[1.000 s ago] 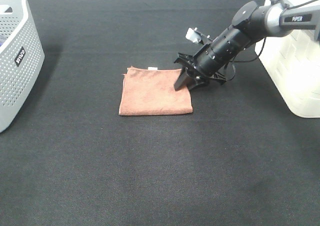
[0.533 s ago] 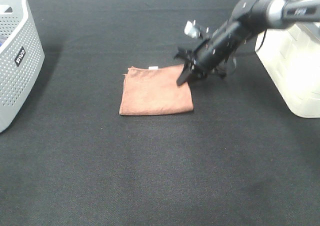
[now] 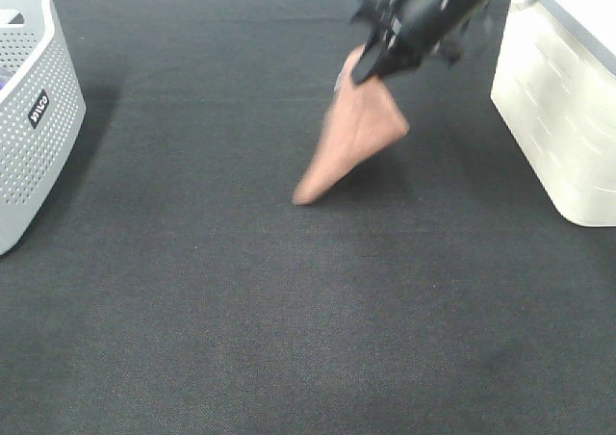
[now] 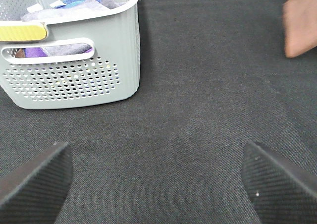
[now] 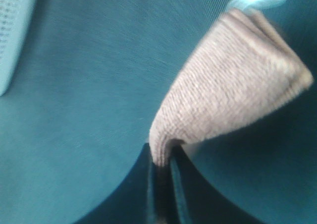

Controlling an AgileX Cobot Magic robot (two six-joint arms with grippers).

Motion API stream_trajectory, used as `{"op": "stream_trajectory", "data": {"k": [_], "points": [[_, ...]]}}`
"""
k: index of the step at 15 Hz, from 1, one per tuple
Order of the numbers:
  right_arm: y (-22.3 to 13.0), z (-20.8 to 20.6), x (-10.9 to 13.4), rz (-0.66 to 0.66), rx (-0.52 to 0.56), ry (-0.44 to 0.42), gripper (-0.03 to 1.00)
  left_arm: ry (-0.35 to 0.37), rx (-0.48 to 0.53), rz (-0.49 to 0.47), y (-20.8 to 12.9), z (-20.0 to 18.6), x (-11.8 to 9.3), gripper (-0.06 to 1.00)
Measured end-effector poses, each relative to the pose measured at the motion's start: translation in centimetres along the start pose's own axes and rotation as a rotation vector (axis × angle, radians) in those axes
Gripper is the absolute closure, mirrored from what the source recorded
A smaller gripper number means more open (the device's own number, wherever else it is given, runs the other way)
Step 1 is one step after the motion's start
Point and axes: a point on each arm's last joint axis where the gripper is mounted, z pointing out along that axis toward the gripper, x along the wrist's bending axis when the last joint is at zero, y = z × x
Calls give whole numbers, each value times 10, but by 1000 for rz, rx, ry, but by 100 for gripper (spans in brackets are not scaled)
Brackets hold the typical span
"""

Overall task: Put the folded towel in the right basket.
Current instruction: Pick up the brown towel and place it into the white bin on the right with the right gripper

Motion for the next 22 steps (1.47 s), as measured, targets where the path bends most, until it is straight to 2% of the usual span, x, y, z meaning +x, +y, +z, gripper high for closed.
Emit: {"op": "stream_trajectory", "data": {"k": [4, 7, 9, 10, 13, 17, 22], "points": [[2, -59, 27, -64, -30, -88, 95, 0, 0, 0, 0, 0, 0, 7], [-1, -112, 46, -95, -91, -233, 95, 0, 0, 0, 0, 0, 0, 7], [-3, -141, 54, -122, -141, -320, 95, 0, 0, 0, 0, 0, 0, 7], [-3, -141, 54, -122, -141, -320, 95, 0, 0, 0, 0, 0, 0, 7], [-4, -176, 59, -156, -238, -430, 95, 0, 0, 0, 0, 0, 0, 7], [-6, -224, 3, -34, -352, -512, 95, 0, 0, 0, 0, 0, 0, 7], [-24, -279, -75, 160, -485, -515, 95, 0, 0, 0, 0, 0, 0, 7]]}}
